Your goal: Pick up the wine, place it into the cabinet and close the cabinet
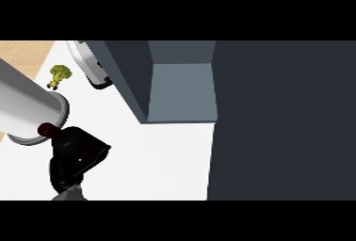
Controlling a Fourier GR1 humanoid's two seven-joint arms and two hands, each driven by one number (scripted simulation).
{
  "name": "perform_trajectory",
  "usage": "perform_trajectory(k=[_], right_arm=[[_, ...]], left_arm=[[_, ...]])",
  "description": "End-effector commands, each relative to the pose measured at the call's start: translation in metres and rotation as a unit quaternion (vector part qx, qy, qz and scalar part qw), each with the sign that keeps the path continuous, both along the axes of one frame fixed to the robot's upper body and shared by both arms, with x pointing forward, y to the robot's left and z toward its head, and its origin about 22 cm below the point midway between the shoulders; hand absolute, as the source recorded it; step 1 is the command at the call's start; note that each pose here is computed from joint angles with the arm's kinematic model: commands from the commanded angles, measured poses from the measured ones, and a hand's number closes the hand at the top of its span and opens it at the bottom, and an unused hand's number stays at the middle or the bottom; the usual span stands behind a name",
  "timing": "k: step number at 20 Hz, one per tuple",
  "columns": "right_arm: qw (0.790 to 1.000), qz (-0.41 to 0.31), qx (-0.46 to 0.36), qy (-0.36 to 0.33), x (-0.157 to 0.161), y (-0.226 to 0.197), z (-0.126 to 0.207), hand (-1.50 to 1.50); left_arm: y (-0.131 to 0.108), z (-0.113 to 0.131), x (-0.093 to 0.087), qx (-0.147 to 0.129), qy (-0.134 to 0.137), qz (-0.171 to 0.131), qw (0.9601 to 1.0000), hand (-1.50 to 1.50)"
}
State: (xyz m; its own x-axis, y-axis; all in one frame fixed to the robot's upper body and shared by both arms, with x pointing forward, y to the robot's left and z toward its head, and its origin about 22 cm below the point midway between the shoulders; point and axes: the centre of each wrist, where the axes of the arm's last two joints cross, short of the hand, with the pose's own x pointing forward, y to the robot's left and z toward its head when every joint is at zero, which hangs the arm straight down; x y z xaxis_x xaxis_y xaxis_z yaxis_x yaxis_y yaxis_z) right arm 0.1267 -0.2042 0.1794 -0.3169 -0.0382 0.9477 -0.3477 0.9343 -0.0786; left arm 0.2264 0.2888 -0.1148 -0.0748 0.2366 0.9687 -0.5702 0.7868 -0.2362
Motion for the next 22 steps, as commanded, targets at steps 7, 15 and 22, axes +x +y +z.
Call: perform_trajectory(k=[7, 15, 22], right_arm=[[0.999, 0.035, 0.024, -0.025, -0.045, -0.012, 0.028, -1.5], [0.999, 0.029, 0.027, -0.022, -0.048, -0.01, 0.033, -1.5], [0.999, 0.025, 0.028, -0.025, -0.037, -0.014, 0.026, -1.5]], left_arm=[[-0.019, 0.005, 0.032, -0.003, -0.026, -0.019, 0.9995, 1.5], [-0.03, 0.002, 0.034, 0.041, -0.024, -0.015, 0.9988, 1.5], [-0.018, 0.01, 0.031, 0.07, -0.064, -0.055, 0.994, 1.5]])
